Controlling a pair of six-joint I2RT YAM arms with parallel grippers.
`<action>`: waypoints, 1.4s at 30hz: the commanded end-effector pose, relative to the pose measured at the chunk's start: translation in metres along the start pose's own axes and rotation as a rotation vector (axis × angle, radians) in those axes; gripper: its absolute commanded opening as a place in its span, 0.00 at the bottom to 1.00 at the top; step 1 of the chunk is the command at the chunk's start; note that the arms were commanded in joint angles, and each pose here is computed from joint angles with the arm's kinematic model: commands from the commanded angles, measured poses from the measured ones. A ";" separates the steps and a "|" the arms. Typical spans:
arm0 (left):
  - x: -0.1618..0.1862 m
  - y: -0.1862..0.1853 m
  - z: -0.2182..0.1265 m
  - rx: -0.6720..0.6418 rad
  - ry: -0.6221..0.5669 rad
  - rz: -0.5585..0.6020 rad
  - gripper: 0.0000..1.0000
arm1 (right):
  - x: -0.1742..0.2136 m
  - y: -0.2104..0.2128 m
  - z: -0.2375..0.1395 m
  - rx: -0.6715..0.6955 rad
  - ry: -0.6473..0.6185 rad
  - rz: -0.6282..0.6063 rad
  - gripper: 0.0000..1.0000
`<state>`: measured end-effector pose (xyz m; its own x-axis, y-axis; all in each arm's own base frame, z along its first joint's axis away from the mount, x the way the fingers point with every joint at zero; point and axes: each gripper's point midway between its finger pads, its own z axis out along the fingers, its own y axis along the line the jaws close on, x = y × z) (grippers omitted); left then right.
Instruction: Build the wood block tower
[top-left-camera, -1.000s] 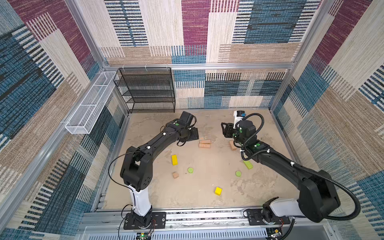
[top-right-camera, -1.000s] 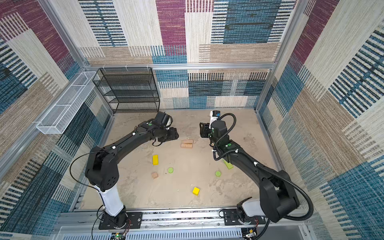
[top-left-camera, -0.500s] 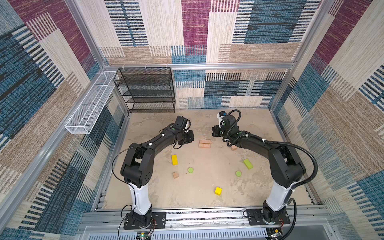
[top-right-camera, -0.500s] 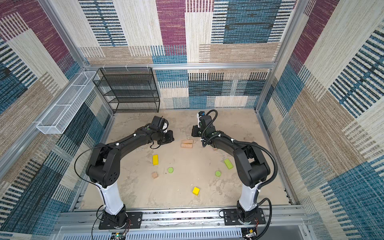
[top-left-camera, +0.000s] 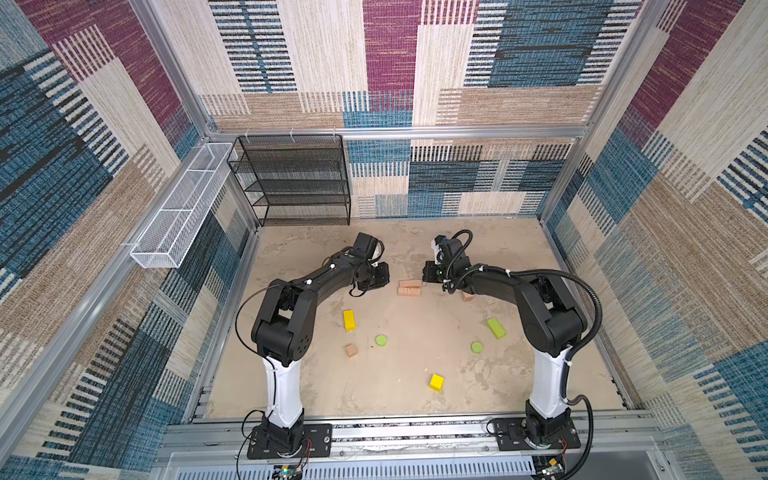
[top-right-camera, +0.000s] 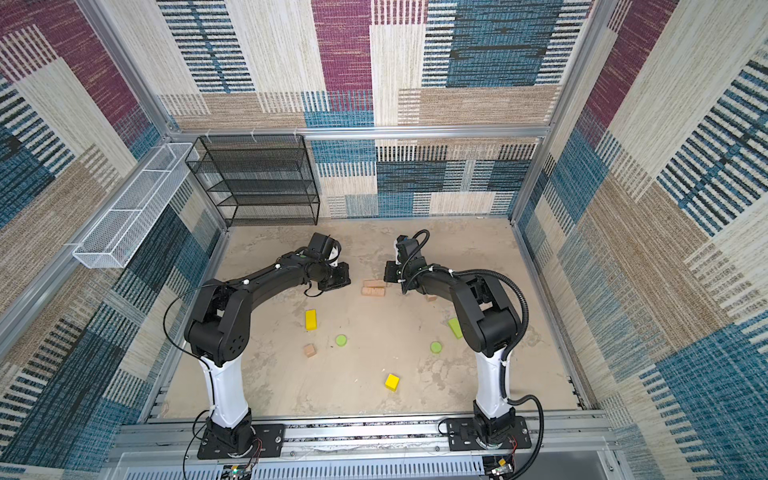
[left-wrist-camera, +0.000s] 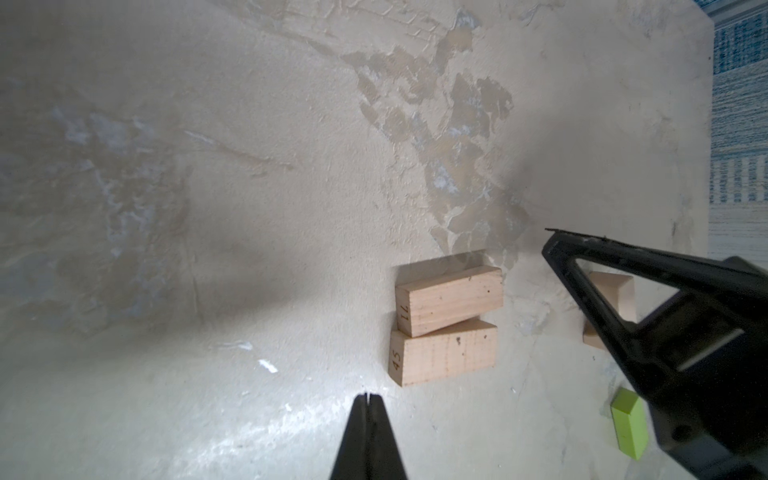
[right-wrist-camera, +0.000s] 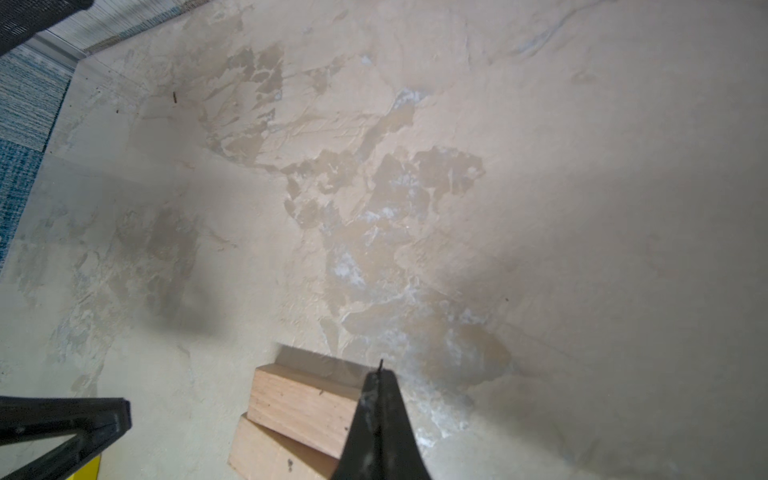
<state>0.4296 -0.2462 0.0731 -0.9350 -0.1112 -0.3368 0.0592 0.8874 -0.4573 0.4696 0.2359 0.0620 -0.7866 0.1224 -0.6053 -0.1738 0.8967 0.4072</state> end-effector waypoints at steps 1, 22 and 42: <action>0.004 0.007 0.003 -0.035 0.023 0.011 0.00 | 0.000 0.004 0.004 -0.025 -0.002 0.022 0.00; 0.009 0.014 0.022 -0.046 0.050 -0.016 0.00 | 0.027 -0.009 0.007 0.004 0.061 0.085 0.00; 0.011 0.013 0.026 -0.036 0.062 -0.028 0.00 | 0.034 0.001 0.006 -0.044 0.076 0.102 0.00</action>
<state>0.4283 -0.2441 0.0395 -0.9552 -0.1018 -0.2780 0.0249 0.9081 -0.4181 0.4440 0.2372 0.0306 -0.8516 0.1666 -0.4970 -0.1030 0.8765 0.4703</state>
